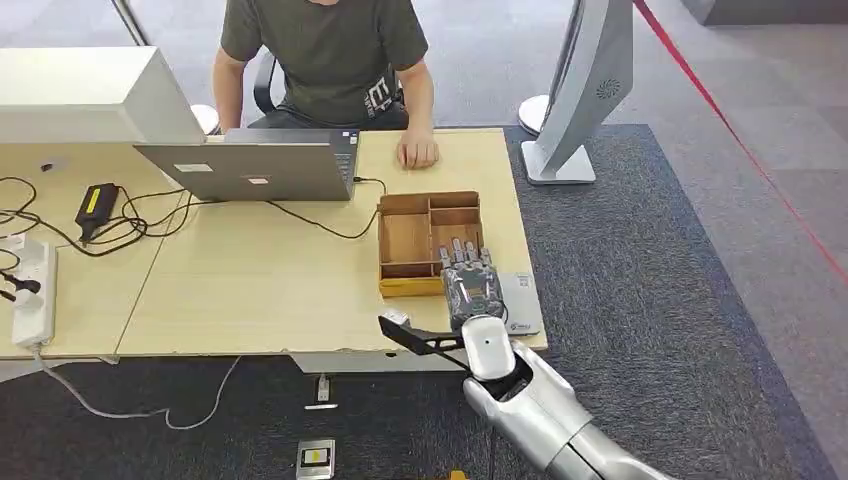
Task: Pass the card to the sensor for recognition and then transmit it.
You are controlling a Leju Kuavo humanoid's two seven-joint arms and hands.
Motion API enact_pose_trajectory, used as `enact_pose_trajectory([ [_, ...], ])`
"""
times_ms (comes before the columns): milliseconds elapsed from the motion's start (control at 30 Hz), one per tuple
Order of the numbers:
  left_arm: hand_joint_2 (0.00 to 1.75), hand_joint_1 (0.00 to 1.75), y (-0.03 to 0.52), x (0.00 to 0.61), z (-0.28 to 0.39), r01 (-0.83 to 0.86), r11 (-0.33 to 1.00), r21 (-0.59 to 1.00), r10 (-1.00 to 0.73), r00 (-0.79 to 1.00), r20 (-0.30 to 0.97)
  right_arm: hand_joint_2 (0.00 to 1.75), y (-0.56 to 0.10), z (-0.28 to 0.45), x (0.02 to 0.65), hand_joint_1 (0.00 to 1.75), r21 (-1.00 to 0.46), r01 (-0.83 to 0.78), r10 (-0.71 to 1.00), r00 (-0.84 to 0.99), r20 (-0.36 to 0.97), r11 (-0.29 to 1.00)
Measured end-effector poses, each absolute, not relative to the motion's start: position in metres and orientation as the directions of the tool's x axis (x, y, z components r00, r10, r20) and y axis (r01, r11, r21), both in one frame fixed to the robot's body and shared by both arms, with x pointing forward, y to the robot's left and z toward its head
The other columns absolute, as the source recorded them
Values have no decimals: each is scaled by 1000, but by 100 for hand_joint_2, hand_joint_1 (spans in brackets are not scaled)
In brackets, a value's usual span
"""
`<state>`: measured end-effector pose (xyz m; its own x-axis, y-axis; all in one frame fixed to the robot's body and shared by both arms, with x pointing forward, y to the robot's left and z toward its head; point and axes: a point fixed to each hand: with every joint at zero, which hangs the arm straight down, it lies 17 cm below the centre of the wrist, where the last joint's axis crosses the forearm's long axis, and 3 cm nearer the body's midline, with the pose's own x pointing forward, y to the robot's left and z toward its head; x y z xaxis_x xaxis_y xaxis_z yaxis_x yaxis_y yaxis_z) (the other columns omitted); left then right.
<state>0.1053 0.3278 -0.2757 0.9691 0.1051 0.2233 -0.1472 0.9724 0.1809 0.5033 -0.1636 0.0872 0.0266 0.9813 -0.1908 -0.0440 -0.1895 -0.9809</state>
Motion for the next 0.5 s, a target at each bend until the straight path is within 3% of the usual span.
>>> enact_pose_trajectory([
  [367,0,0,328,105,-276,-156,971,182,114,968,221,175,-157,86,502,0,-976,-50,977,6,-213,-212],
  [400,0,0,329,105,-276,-158,970,184,116,968,221,175,-156,87,503,73,-976,-49,977,3,-215,-214],
  [433,0,0,329,105,-276,-159,970,186,116,968,221,175,-156,88,504,175,-975,-48,976,2,-217,-217],
  [500,0,0,330,105,-276,-159,969,187,116,968,222,175,-155,92,506,175,-975,-41,976,1,-219,-218],
])
